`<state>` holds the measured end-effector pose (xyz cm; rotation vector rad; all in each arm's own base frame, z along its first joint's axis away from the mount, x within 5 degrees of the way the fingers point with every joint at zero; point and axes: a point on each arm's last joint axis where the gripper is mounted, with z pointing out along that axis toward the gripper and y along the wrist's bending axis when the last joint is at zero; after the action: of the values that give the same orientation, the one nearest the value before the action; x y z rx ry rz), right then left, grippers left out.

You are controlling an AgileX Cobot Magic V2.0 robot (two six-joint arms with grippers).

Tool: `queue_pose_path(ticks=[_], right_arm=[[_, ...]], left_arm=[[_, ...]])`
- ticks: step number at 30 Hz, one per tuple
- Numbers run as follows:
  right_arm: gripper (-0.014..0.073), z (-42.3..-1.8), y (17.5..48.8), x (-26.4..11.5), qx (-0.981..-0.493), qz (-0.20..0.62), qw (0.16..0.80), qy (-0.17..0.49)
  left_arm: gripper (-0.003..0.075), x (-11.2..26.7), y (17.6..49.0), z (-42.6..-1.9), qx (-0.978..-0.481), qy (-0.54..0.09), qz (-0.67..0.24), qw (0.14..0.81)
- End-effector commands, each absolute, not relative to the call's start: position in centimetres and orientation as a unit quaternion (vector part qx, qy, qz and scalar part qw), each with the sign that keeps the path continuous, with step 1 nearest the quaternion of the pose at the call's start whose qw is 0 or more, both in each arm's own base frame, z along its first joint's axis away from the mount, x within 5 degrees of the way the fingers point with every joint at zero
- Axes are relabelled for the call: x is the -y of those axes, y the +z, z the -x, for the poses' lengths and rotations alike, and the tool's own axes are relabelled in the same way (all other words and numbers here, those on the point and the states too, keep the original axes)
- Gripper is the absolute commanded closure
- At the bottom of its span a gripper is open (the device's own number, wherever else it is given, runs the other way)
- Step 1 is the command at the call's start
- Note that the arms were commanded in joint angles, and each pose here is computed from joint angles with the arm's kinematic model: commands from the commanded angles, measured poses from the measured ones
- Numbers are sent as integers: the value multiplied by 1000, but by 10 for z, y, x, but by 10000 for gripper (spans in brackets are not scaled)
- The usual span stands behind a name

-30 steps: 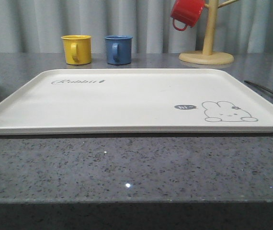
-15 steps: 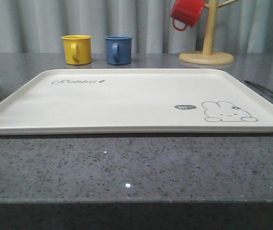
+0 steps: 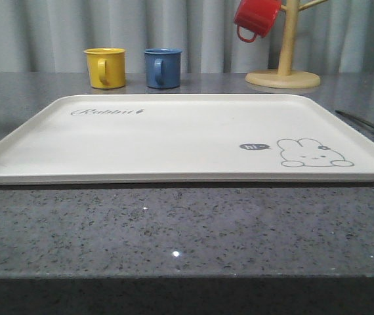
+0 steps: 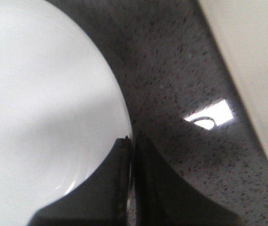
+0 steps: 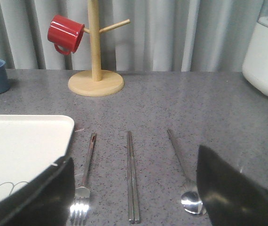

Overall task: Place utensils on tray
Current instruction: 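Lower the left gripper to the white plate and grasp its rim, then lift the white plate and set it on the tray's end nearest the left gripper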

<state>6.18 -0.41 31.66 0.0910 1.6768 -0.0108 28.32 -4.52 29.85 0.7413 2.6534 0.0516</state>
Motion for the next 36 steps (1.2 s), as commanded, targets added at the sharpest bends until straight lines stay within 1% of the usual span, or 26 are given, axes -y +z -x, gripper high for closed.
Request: queue_pose_path(ticks=[1,6,9,11,15,23,30,36], right_arm=[[29,-62,333,5,-712,-39,701,-10],[29,-62,333,5,-712,-39,701,-10],[29,-62,333,5,-712,-39,701,-10],[29,-62,333,5,-712,-39,701,-10],[29,-62,333,5,-712,-39,701,-10],[29,-62,333,5,-712,-39,701,-10],[29,-62,333,5,-712,-39,701,-10],[29,-62,333,5,-712,-39,701,-10]], left_arm=[[738,67,347,-275,-914,14,-290,283],[738,111,381,-265,-868,28,-362,338],[738,139,392,-258,-841,30,-406,357],[738,157,394,-256,-830,30,-428,357],[738,191,381,-256,-819,22,-471,327],[738,227,342,-266,-818,18,-508,268],[738,240,317,-272,-825,15,-516,229],[738,244,307,-271,-834,0,-514,201]])
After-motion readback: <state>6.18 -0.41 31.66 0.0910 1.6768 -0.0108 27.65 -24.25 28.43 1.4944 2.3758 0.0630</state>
